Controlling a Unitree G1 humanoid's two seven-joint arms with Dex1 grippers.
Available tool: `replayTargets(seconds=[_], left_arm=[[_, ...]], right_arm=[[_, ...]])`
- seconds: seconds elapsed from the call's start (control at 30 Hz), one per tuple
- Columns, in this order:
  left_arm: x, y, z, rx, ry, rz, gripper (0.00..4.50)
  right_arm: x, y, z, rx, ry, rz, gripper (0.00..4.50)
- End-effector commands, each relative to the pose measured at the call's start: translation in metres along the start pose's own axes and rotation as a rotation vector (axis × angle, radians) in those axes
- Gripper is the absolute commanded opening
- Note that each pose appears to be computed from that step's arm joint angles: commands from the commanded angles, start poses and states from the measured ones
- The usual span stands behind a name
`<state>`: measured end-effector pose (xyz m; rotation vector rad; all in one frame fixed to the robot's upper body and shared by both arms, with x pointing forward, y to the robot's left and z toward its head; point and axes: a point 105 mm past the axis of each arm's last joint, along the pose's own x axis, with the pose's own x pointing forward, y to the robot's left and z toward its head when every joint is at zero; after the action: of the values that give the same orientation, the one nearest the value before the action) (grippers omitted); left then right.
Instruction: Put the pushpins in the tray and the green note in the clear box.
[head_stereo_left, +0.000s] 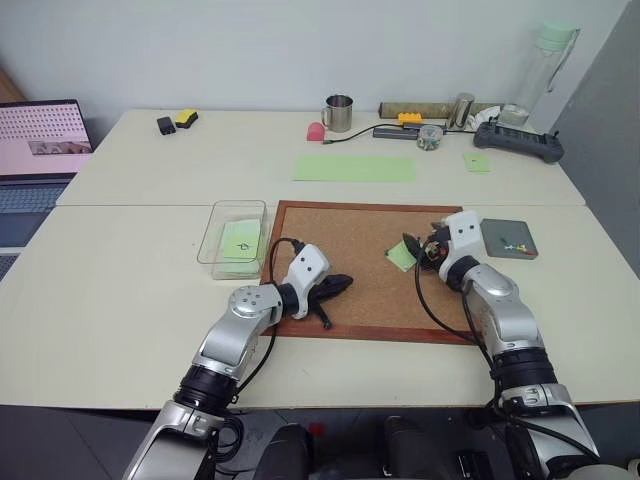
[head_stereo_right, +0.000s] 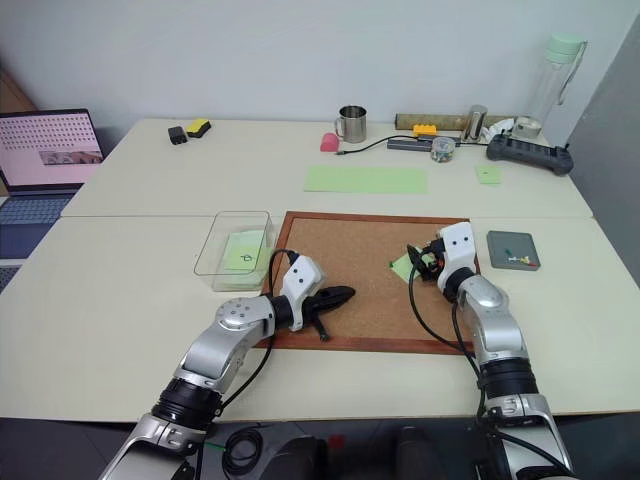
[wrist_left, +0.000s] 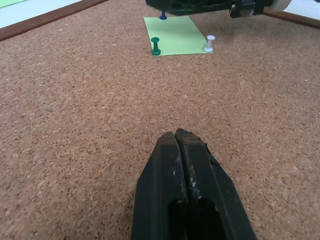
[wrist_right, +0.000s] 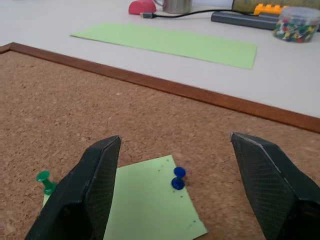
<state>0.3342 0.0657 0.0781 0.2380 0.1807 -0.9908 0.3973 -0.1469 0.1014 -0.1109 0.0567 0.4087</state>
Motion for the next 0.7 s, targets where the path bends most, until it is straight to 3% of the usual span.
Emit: replayTargets(seconds=[0.03,0.1,0.2,0.5,0.7], left_arm=[[0.0014,-0.0049,-0.0032,-0.006,0.026,-0.017,0.03],[0.0008,-0.0048,-0.0027,0.000,0.027,-0.017,0.03],[-0.0007,-0.0031,-0.0027,0.001,0.026,-0.005,0.00],[0.0017,-0.0071,-0.0019,-0.007,0.023,-0.010,0.00],[0.0025,-0.0072,-0.0035,-0.003,0.036,-0.009,0.00]], right_arm=[[0.0070,0.0022,0.0078,-0.025,-0.023,0.024,3.66],[0.0091,0.0024,0.0053,-0.019,-0.012,0.031,3.66],[0.0104,0.0019,0.0048,-0.011,-0.012,0.029,3.22],[0.0089,0.0007,0.0085,-0.010,-0.026,0.030,1.21],[0.0084,-0.0008,0.0128,-0.009,-0.041,0.025,0.12]])
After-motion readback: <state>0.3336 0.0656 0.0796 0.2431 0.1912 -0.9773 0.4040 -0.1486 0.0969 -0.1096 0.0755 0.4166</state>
